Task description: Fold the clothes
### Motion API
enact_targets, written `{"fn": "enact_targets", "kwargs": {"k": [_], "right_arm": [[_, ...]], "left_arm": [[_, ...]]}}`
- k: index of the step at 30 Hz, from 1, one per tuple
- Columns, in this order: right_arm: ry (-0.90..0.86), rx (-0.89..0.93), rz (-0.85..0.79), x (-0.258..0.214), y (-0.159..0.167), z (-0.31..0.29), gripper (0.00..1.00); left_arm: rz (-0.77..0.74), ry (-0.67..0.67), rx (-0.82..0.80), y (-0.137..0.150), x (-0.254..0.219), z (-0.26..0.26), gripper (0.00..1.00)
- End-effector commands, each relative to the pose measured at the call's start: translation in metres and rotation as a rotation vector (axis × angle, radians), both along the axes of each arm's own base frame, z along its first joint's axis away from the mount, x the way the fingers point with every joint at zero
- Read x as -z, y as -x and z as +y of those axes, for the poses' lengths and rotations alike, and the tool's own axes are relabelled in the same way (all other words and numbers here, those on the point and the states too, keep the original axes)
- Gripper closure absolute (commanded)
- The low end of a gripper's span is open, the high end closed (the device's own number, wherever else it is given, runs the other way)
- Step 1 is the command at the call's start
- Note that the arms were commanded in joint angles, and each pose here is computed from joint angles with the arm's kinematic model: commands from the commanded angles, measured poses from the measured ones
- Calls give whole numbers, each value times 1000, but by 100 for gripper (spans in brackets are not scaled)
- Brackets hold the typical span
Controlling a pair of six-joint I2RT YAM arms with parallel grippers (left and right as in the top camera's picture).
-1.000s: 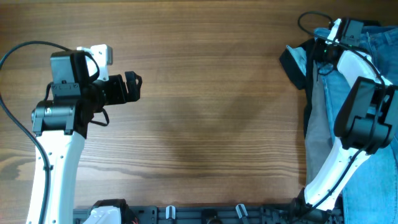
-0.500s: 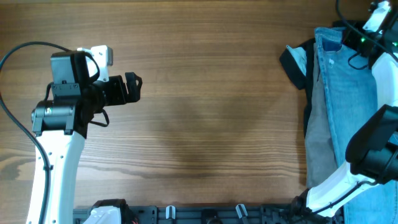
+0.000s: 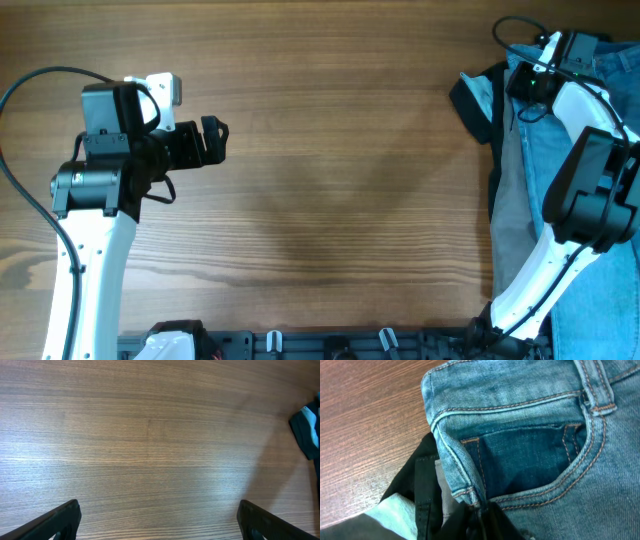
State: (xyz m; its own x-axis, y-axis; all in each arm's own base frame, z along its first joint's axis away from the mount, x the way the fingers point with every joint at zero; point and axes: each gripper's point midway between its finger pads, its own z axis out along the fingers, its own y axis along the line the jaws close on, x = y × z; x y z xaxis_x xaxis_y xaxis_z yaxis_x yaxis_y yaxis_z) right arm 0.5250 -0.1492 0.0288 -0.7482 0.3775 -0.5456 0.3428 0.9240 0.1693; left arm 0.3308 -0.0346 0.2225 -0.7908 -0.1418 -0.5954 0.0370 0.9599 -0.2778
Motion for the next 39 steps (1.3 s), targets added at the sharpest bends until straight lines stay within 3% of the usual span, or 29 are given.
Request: {"fn": "enact_targets", "kwargs": {"k": [1, 3, 5, 6, 7, 9, 13, 17, 21, 23, 25, 29, 30, 32, 34, 37, 39], "right_arm": [[14, 31, 30, 10, 7, -11, 95], [-27, 15, 8, 7, 6, -10, 95], [-64, -6, -21, 4, 2, -7, 74], [-65, -4, -24, 4, 1, -7, 92], [-63, 2, -26, -2, 2, -10, 96], [-66, 60, -66, -34, 4, -26, 96], [-59, 89, -277, -148, 18, -55, 96], [-10, -67, -516, -271, 40, -20, 96], [-43, -319, -807, -399, 60, 77, 96], [-69, -512, -918, -451, 75, 167, 96], [-152, -705, -941, -462, 90, 258, 96], [-327, -1150, -711, -385, 159, 479, 94], [-360, -1239, -633, -359, 182, 520, 83], [-306, -1318, -503, -302, 211, 576, 2], [-118, -1154, -483, -282, 186, 563, 1], [-151, -913, -551, -332, 147, 493, 0], [-184, -781, -570, -361, 135, 435, 1]], "left_arm": [[-21, 5, 29, -2, -7, -5, 0], [-21, 5, 29, -2, -7, -5, 0], [-21, 5, 29, -2, -7, -5, 0], [-21, 5, 29, -2, -7, -5, 0], [-21, 6, 29, -2, -7, -5, 0], [-17, 6, 29, -1, -6, -5, 0], [-18, 15, 35, -1, -7, -7, 0], [-118, 29, 49, 7, -42, -11, 0], [-291, -23, 0, 25, -96, 1, 0], [-396, -56, -57, 41, -130, 15, 0], [-492, -72, -155, 60, -161, 32, 0], [-682, -114, -323, 102, -224, 60, 0], [-701, -119, -331, 107, -231, 61, 0], [-737, -122, -340, 113, -245, 61, 0], [-785, -134, -362, 122, -264, 64, 0], [-753, -128, -351, 117, -258, 62, 0], [-638, -116, -329, 97, -232, 62, 0]]}}
